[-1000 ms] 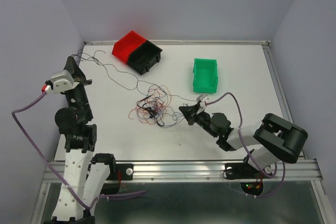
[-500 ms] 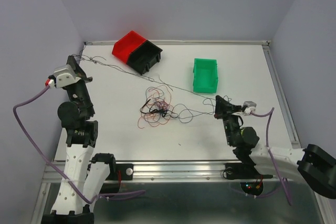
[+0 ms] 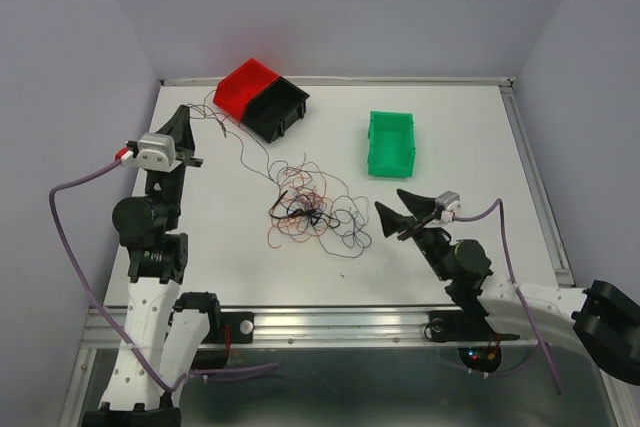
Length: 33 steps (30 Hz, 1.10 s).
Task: Untangle the cables
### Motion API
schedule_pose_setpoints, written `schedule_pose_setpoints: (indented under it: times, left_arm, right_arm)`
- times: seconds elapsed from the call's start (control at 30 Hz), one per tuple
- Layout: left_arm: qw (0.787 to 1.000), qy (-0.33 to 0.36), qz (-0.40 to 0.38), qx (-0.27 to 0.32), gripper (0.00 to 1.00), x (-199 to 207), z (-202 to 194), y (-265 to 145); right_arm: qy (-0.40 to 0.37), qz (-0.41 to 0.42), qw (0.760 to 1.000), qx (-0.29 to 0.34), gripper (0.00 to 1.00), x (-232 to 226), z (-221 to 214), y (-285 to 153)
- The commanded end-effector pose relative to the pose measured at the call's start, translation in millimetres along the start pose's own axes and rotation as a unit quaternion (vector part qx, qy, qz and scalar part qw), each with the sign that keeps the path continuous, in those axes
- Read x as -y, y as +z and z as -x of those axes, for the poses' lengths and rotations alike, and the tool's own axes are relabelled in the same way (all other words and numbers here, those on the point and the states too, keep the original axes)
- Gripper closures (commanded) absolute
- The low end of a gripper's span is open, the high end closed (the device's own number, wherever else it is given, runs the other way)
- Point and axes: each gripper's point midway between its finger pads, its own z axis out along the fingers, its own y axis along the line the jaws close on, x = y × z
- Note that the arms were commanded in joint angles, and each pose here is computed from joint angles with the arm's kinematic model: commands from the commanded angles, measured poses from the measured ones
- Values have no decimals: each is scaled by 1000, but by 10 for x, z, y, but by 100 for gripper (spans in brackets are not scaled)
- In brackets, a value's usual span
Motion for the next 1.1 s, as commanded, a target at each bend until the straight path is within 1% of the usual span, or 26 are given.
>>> schedule_pose_setpoints:
  times: [0.0, 0.03, 0.07, 0.1, 0.13, 0.17, 0.2, 0.23, 0.27, 0.33, 0.37, 0.43, 0.47, 0.57, 0.63, 0.67, 0.7, 0.77, 0.83, 0.87, 0.97, 1.07]
  left_arm:
    - [998, -3, -56, 18, 100, 183, 162, 90]
    - [997, -4, -70, 20, 100, 235, 174, 85]
    - [996, -6, -90, 17, 100, 305, 153, 84]
    - [992, -8, -127, 18, 100, 434, 162, 60]
    - [989, -12, -147, 17, 100, 503, 158, 43]
    - [986, -14, -168, 19, 100, 576, 173, 18]
    - [979, -16, -202, 20, 100, 691, 188, -31]
    - [976, -17, -215, 22, 100, 738, 213, -58]
    - [973, -20, -228, 23, 100, 783, 223, -84]
    - [970, -23, -239, 28, 100, 822, 272, -122]
    - [969, -23, -242, 34, 100, 835, 324, -157]
    - [968, -21, -246, 42, 100, 850, 385, -206]
    - [968, -22, -248, 43, 100, 859, 397, -224]
    - [965, -25, -257, 49, 100, 893, 450, -273]
    - [962, -27, -266, 50, 100, 924, 474, -302]
    - [962, -27, -267, 52, 100, 926, 491, -309]
    - [961, -28, -270, 52, 100, 936, 495, -321]
    - [961, -27, -271, 55, 100, 939, 528, -333]
    - [960, -27, -272, 55, 100, 945, 543, -348]
    - [960, -26, -271, 57, 100, 942, 557, -352]
    - [963, -25, -260, 61, 100, 908, 627, -362]
    - [965, -18, -253, 71, 100, 886, 712, -408]
  right_arm:
    - [-28, 83, 995, -42, 22, -233, -275, -119]
    - [-32, 107, 992, -51, 18, -309, -323, -140]
    - [-38, 165, 984, -61, 14, -513, -359, -163]
    - [-39, 203, 975, -79, 8, -642, -447, -186]
    - [-38, 220, 970, -91, 7, -710, -503, -186]
    - [-34, 245, 965, -89, 6, -830, -456, -129]
    - [-34, 252, 962, -95, 5, -866, -487, -102]
    - [-35, 262, 957, -119, 5, -903, -632, -89]
    - [-35, 270, 954, -123, 5, -944, -655, -47]
    - [-35, 278, 952, -119, 4, -1038, -630, 124]
    - [-35, 282, 950, -128, 4, -1087, -702, 230]
    - [-50, 285, 949, -125, 4, -1129, -729, 374]
    - [-58, 285, 946, -140, 3, -1127, -878, 421]
    - [-71, 289, 947, -120, 2, -1224, -852, 707]
    - [-82, 297, 944, -122, 1, -1259, -1001, 803]
    - [-84, 309, 942, -98, 1, -1355, -901, 938]
    - [-85, 313, 939, -112, 1, -1364, -1074, 965]
    - [-87, 316, 940, -93, 1, -1446, -1042, 1166]
    - [-96, 303, 944, -91, 1, -1441, -1152, 1345]
    - [-102, 283, 949, -89, 1, -1386, -1171, 1423]
    - [-121, 264, 952, -101, 1, -1300, -1368, 1495]
    - [-120, 232, 960, -101, 8, -1212, -1427, 1594]
